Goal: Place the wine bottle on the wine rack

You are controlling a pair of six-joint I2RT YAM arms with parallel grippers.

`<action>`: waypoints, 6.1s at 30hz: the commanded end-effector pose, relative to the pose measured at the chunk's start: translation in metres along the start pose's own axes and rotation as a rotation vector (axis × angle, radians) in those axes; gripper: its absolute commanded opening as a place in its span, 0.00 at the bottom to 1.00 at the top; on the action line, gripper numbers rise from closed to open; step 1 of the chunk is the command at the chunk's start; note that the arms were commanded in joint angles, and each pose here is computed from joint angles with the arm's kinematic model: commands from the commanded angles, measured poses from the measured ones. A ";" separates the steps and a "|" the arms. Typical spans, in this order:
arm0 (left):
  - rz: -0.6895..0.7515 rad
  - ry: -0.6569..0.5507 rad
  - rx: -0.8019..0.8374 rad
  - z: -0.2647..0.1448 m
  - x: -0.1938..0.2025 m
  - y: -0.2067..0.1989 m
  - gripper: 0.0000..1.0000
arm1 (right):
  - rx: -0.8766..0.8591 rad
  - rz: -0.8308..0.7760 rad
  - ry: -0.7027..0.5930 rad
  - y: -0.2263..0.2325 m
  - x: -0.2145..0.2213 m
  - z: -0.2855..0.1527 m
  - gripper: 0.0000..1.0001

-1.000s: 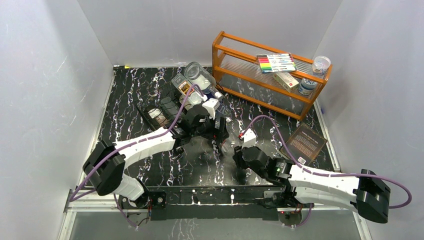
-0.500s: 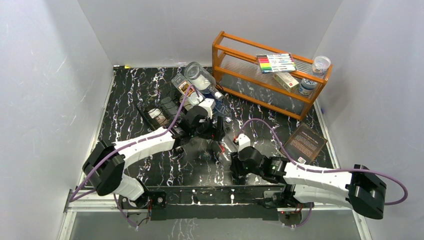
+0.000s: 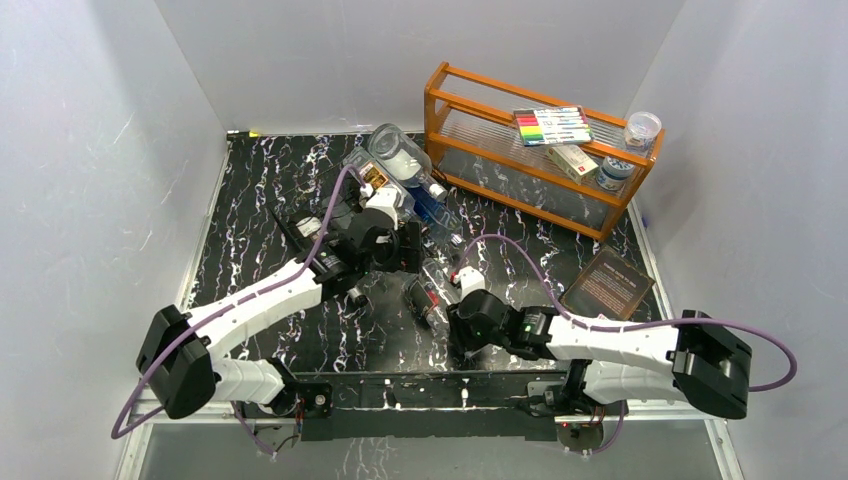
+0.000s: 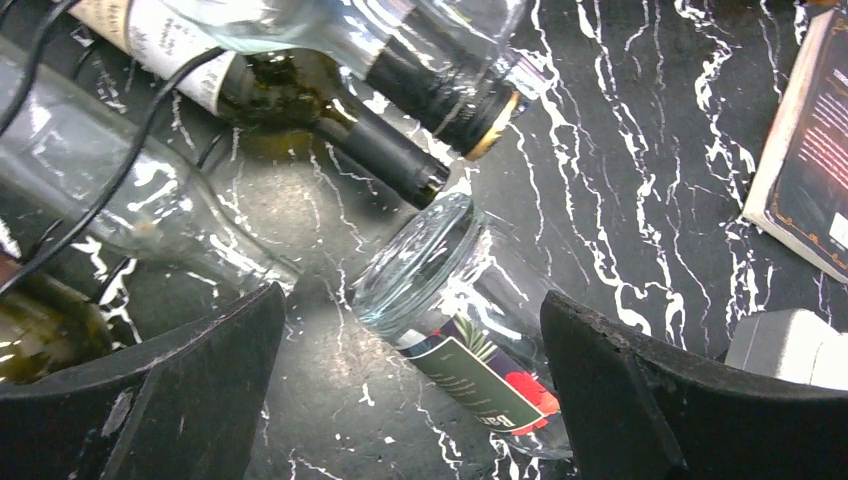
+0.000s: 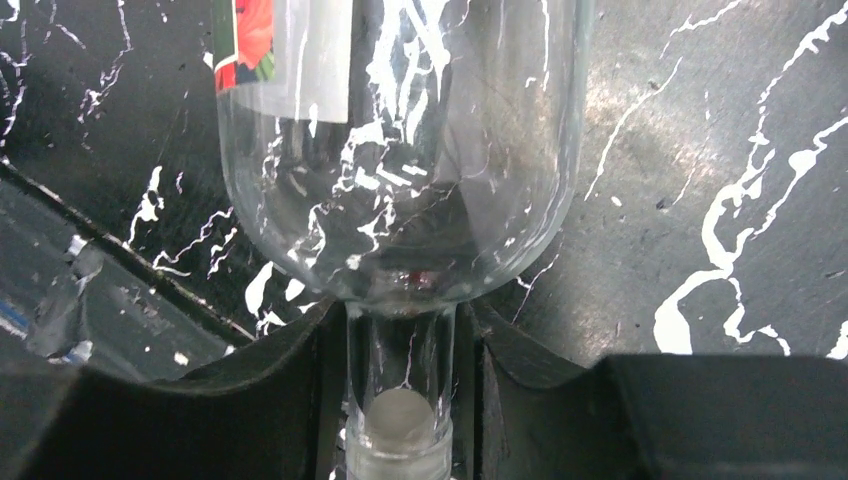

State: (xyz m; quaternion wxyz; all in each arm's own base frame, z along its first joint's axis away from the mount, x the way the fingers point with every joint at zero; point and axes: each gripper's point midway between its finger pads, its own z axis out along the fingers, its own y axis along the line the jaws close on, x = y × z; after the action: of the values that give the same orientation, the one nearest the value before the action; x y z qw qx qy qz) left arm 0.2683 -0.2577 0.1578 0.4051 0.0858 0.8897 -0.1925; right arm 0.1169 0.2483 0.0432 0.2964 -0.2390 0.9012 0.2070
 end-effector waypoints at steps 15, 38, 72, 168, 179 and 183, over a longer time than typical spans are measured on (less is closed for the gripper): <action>-0.019 -0.027 -0.020 -0.018 -0.007 0.017 0.98 | 0.166 -0.005 -0.007 -0.013 -0.017 0.020 0.59; -0.038 -0.069 -0.042 -0.028 -0.021 0.025 0.98 | 0.136 -0.108 -0.229 -0.020 -0.041 0.019 0.00; -0.102 0.235 0.286 0.054 0.051 -0.024 0.82 | -0.087 -0.137 -0.359 0.012 -0.043 -0.009 0.00; -0.195 -0.162 -0.278 0.011 -0.200 0.219 0.57 | -0.065 -0.253 -0.934 0.125 -0.383 0.028 0.29; -0.166 -0.211 -0.325 -0.062 -0.202 0.211 0.82 | -0.078 -0.243 -0.888 0.124 -0.379 0.035 0.75; -0.167 -0.245 -0.268 -0.091 -0.191 0.189 0.94 | -0.073 -0.218 -0.880 0.123 -0.384 0.021 0.83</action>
State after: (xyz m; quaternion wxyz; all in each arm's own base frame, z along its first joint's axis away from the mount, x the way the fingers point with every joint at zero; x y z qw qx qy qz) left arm 0.4324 -0.0397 0.2668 0.4716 -0.0849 0.8733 -0.0879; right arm 0.3299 0.4804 0.2267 0.6247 -0.2762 0.6867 0.2487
